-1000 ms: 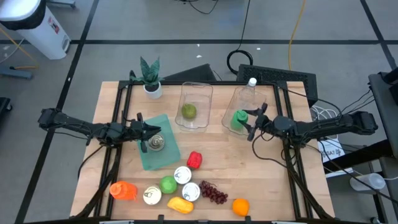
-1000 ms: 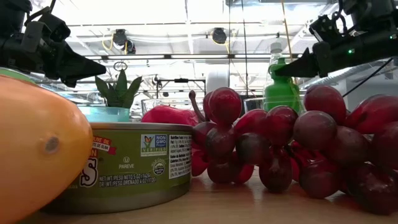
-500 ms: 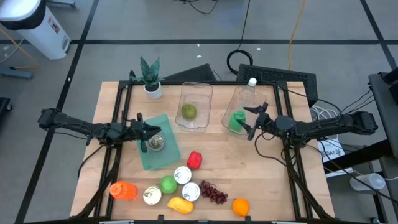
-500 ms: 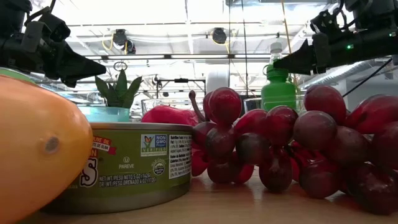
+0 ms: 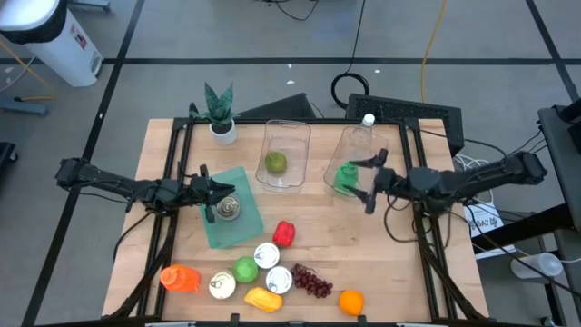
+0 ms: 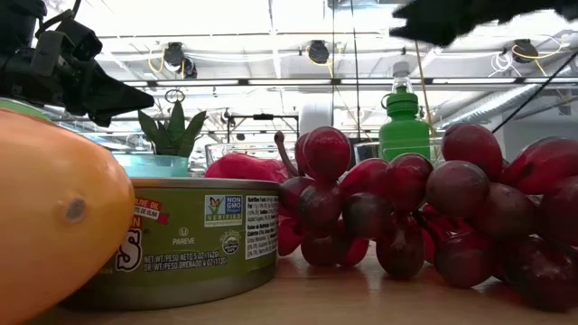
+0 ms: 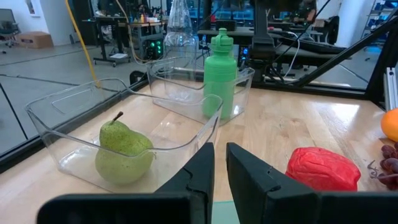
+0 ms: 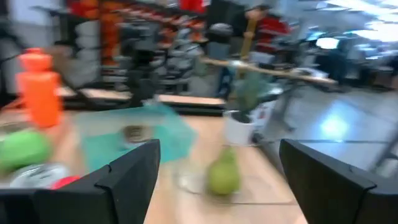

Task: Pick & Place Food Item
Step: Put the grapes into the left transparent bin

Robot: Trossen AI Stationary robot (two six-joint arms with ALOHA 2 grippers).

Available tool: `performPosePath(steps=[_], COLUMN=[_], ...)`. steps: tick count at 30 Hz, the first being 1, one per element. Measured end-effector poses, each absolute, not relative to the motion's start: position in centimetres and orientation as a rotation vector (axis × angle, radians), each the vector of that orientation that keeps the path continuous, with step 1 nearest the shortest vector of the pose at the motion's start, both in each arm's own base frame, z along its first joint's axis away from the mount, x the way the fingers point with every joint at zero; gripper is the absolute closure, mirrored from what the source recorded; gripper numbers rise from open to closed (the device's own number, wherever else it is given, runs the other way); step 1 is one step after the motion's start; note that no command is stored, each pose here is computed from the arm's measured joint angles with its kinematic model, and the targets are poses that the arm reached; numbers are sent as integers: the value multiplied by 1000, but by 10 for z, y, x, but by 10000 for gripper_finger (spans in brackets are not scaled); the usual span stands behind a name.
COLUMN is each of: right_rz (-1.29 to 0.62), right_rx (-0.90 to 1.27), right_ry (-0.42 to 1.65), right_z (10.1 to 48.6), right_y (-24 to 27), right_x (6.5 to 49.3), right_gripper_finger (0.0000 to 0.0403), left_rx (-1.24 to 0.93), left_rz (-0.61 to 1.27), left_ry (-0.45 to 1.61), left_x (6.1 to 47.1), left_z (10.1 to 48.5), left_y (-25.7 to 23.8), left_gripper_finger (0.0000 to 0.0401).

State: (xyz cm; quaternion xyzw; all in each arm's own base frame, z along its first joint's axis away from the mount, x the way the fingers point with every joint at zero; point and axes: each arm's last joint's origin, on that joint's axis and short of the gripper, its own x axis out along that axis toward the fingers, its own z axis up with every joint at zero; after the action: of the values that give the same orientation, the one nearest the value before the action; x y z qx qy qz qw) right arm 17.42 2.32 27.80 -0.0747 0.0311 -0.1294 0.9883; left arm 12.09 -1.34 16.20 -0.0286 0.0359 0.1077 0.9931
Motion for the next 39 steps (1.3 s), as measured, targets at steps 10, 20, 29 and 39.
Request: performPosePath(steps=[10, 20, 29, 39], right_rz=[-20, 48, 37, 37], right_rx=[-147, -180, -205, -214], right_ry=[-31, -24, -22, -29], right_z=[304, 302, 302, 303], right_y=[65, 65, 63, 63], right_x=[163, 164, 165, 165], right_gripper_finger=[244, 387, 394, 379], left_rx=[-58, -59, -60, -61], left_rz=[216, 216, 216, 217], left_ry=[73, 73, 73, 73], left_x=[121, 121, 121, 121], left_z=[162, 162, 162, 162], left_y=[-13, -13, -13, -13], left_gripper_finger=[352, 352, 352, 352])
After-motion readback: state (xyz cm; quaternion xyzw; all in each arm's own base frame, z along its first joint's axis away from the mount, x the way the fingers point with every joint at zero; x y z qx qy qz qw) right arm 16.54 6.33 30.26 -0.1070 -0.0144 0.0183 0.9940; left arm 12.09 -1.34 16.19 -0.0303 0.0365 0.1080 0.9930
